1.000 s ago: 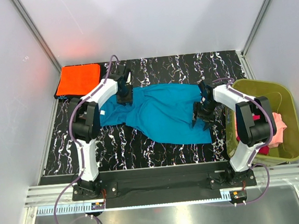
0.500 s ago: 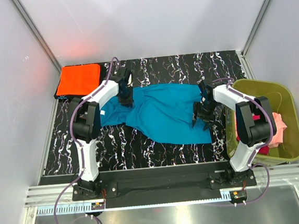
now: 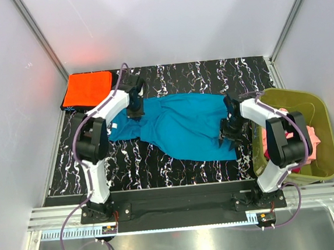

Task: Fold and stack the t-shirts
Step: Flatten the tshirt out

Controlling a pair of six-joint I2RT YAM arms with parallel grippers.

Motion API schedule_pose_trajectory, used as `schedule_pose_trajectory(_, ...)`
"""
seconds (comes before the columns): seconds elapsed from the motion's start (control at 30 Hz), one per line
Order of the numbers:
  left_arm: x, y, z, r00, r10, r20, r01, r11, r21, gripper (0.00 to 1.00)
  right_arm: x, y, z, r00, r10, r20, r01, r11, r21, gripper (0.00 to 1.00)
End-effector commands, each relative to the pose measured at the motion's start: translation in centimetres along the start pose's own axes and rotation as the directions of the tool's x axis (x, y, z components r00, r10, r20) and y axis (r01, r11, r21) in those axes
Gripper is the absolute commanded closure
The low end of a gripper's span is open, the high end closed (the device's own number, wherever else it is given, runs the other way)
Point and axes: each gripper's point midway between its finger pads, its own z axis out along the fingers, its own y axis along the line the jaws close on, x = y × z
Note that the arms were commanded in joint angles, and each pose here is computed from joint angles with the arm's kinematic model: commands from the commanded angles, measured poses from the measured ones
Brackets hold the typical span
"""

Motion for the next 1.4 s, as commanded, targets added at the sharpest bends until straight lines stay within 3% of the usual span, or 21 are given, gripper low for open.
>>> schedule_pose_trajectory(0.0, -0.5, 1.1, -5.0, 0.996, -0.028, 0.084, 0.030, 0.999, -0.022, 1.00, 0.3, -1.2, -1.4, 0.996, 0.039, 0.080, -0.042, 0.998, 0.038, 0.48)
schedule_pose_trajectory(0.23, 3.4, 2.2, -8.2, 0.994, -0.073, 0.087, 0.074, 0.997, -0.006, 1.00, 0.7, -2.7, -2.0, 0.979, 0.124, 0.161, -0.138, 0.987, 0.079, 0.82)
schedule_pose_trajectory(0.27, 3.9, 2.4, -8.5, 0.993, -0.080, 0.087, 0.081, 0.997, -0.009, 1.00, 0.5, -2.7, -1.8, 0.977, 0.142, 0.160, -0.155, 0.985, 0.070, 0.83)
schedule_pose_trajectory(0.4, 5.5, 3.3, -10.1, 0.988, -0.109, 0.108, 0.112, 0.993, -0.022, 1.00, 0.4, -1.0, 0.2, 0.978, 0.162, 0.134, -0.162, 0.987, -0.010, 0.83)
schedule_pose_trajectory(0.57, 8.4, 4.5, -11.7, 0.986, -0.131, 0.106, 0.135, 0.990, -0.033, 1.00, -0.9, -0.5, 2.4, 0.989, 0.065, 0.134, -0.075, 0.994, 0.076, 0.78)
schedule_pose_trajectory(0.77, 12.4, 6.4, -12.4, 0.985, -0.147, 0.093, 0.155, 0.984, -0.084, 1.00, -4.2, 5.2, 3.5, 0.989, -0.063, 0.132, 0.051, 0.995, 0.089, 0.71)
schedule_pose_trajectory(0.9, 13.4, 7.3, -12.0, 0.982, -0.161, 0.103, 0.172, 0.978, -0.113, 1.00, -6.4, 9.2, 1.7, 0.984, -0.092, 0.155, 0.086, 0.995, 0.046, 0.69)
schedule_pose_trajectory(1.1, 13.2, 6.5, -11.6, 0.981, -0.169, 0.091, 0.177, 0.981, -0.084, 1.00, -4.5, 6.6, -1.7, 0.970, -0.070, 0.235, 0.053, 0.996, 0.078, 0.56)
schedule_pose_trajectory(1.27, 13.6, 6.2, -11.5, 0.986, -0.149, 0.081, 0.154, 0.986, -0.060, 1.00, -1.7, 4.5, -1.4, 0.975, 0.024, 0.221, -0.034, 0.999, 0.042, 0.55)
schedule_pose_trajectory(1.37, 13.7, 6.4, -11.8, 0.989, -0.130, 0.076, 0.135, 0.989, -0.066, 1.00, -0.2, 4.4, -0.3, 0.974, 0.092, 0.206, -0.088, 0.996, -0.032, 0.64)
